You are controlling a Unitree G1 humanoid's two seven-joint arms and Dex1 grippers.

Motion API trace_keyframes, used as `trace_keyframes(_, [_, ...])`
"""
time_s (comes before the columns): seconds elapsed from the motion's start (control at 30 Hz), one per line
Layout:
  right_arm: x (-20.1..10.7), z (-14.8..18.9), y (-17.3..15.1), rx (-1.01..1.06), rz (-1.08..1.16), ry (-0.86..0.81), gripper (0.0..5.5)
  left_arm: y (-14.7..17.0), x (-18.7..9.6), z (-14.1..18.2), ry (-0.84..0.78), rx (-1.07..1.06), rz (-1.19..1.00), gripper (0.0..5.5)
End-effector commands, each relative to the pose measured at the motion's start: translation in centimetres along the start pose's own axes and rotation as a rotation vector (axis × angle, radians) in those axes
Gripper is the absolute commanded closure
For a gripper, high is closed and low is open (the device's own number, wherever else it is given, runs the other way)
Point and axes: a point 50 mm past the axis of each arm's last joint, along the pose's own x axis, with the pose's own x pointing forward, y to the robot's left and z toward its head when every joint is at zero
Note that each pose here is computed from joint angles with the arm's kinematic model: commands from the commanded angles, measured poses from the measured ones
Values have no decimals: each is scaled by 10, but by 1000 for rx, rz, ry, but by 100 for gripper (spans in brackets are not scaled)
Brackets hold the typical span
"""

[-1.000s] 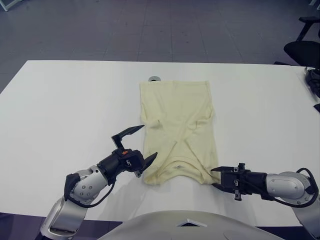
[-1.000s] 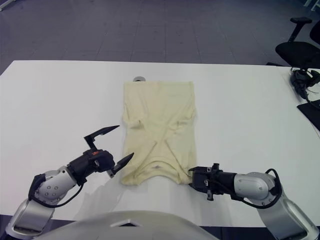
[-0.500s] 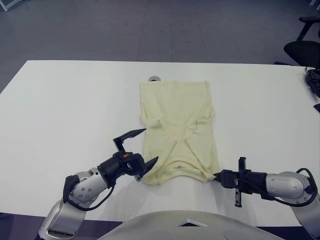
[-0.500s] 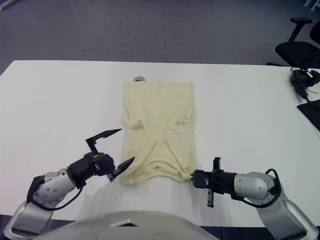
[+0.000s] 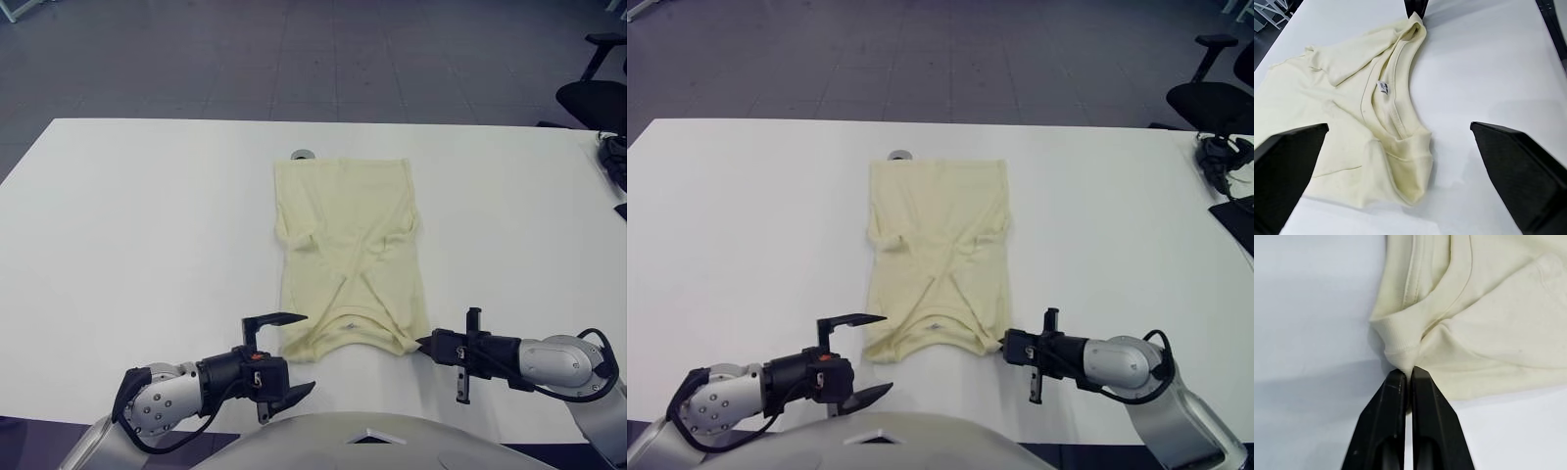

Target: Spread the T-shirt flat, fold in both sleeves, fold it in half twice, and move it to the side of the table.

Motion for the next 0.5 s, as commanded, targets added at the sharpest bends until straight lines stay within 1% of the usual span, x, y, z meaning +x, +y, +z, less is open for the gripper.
trace_keyframes(0.03, [2,-1,3,26,11,1,550,0,0,-9,77,31,-12,30])
trace_keyframes(0.13, [2,0,3,26,9,-1,550,0,-1,-14,118,48,-6,62])
trace_keyframes(0.33, [2,0,5,30,5,1,550,-2,1,-24,173,46,-20,179])
trace_keyframes(0.5, [1,1,5,31,3,1,550,-5,4,-27,184,42,-42,244])
